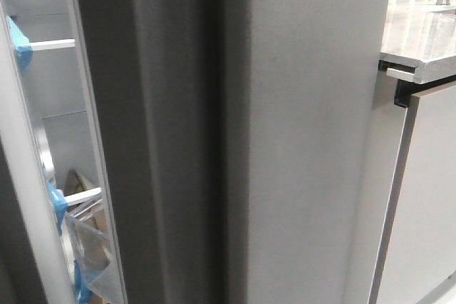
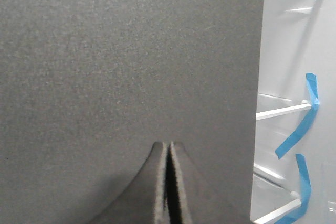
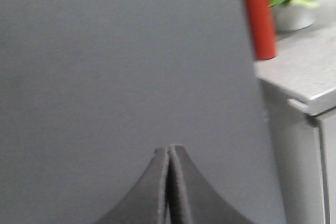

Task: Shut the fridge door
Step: 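Push the grey fridge door shut with both closed grippers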

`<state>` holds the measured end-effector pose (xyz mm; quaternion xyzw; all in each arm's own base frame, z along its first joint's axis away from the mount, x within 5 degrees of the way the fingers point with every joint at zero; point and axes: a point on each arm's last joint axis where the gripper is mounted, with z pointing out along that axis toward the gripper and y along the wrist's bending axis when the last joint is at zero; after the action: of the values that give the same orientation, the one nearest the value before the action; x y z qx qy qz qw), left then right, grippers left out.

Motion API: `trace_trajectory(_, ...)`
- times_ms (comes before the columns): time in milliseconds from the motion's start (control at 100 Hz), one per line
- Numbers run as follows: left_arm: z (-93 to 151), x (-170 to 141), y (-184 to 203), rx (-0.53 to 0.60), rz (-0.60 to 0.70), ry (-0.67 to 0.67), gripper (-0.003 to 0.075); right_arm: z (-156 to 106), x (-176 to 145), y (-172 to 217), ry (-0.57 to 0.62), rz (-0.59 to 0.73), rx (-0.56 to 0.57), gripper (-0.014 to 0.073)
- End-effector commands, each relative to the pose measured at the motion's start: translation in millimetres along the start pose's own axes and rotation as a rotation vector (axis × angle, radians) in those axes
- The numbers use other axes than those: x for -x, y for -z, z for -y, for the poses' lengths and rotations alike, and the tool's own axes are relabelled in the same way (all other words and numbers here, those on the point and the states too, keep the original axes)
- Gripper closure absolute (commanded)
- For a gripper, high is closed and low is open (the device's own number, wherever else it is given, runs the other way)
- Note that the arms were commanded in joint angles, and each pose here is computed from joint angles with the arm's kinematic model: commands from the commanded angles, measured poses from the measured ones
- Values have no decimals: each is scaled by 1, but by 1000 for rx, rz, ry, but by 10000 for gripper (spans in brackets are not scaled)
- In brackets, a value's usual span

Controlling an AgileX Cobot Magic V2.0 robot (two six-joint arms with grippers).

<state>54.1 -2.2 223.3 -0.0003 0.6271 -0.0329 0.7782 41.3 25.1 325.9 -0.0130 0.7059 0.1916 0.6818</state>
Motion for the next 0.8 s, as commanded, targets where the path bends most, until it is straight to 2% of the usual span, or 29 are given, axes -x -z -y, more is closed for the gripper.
trace_trajectory(0,0,-4,2,-3,58,12,740,-13,35,-1,78,-15,37,639)
trace_trajectory(170,0,-4,2,-3,58,12,740,-33,84,0,135,-12,147,639)
trace_trajectory(380,0,-4,2,-3,58,12,740,-51,124,-15,154,-42,315,639)
trace_trajectory(589,0,-4,2,-3,58,12,740,-67,150,-41,163,-65,435,639)
trace_trajectory(789,0,-4,2,-3,58,12,740,-77,160,-77,156,-101,466,639)
